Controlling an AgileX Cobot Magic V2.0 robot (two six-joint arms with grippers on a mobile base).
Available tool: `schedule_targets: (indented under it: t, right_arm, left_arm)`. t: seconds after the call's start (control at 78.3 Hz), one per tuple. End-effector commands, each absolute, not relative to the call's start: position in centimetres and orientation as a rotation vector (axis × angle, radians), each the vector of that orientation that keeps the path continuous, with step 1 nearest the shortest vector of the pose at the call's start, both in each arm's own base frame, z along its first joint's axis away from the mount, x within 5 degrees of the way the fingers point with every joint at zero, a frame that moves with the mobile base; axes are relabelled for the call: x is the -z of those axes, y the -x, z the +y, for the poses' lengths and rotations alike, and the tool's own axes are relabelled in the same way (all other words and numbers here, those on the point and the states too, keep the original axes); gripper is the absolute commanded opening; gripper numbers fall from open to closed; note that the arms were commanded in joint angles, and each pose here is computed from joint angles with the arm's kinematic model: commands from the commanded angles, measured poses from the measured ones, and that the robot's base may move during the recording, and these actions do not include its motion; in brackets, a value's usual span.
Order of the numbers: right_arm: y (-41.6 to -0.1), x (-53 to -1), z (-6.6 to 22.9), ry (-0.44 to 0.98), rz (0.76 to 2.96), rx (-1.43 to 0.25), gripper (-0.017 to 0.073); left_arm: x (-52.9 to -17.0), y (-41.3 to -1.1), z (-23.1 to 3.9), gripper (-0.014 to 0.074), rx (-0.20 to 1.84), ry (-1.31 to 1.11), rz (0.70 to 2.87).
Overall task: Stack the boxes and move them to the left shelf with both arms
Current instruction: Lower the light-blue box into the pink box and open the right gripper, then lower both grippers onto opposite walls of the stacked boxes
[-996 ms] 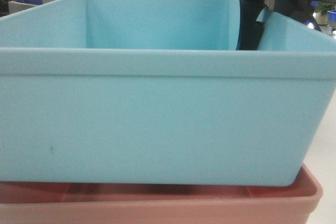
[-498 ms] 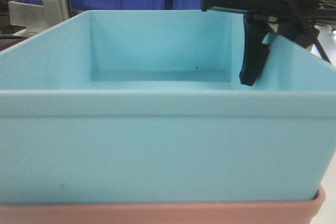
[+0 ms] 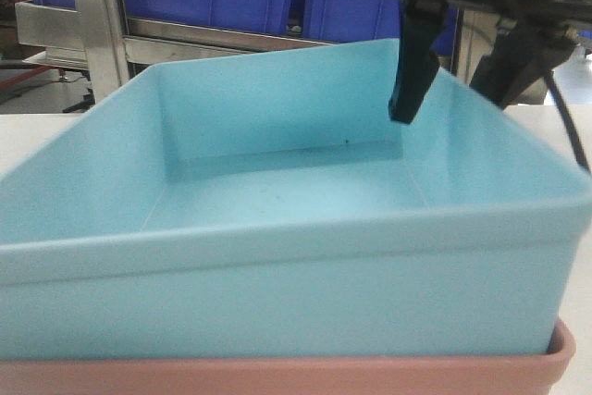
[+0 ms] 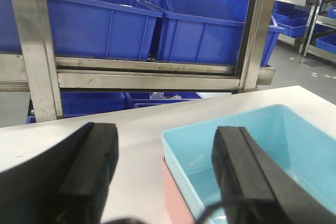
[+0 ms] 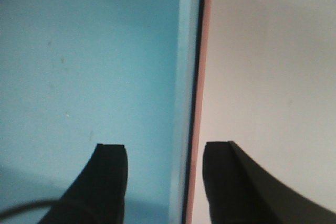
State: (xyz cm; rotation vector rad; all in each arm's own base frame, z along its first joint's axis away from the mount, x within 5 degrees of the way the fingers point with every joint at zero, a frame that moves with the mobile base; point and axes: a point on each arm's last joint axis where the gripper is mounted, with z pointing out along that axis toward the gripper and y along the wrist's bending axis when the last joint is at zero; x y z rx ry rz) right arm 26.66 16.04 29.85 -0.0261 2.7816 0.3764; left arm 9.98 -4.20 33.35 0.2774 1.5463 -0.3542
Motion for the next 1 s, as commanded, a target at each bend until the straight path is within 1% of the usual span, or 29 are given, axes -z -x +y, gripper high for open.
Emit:
schedule_targets:
  t: [0.0,0.14,0.23,0.536,0.983]
  right_arm:
    - [-25.9,-33.7,15.1,0.075,2.58,-0.403,0.0426]
    - [-24.3,-35.6,13.6,0.104,2.418,-0.401,0.0426]
    - [-23.3,-35.9,13.0,0.106,2.381,-0.411,0.0426]
    - [-22.5,-35.2,12.5,0.109,2.476,-0.355,0.0426]
    - [-22.5,-35.2,12.4,0.109,2.479,-0.353,0.0426]
  left_arm:
    - [-34.8,-10.1,-3.9,0.0314,0.347,-0.236,1.459]
    - [-34.8,-10.1,-3.9,0.0314,0.347,-0.236,1.459]
    - [-34.8,-10.1,-3.9,0.0314,0.347,-0.236,1.459]
    - [-34.8,-10.1,-3.9,0.0314,0.347,-0.236,1.459]
    - [-35.1,-10.1,-3.8,0.0314,0.345,-0.218,1.428]
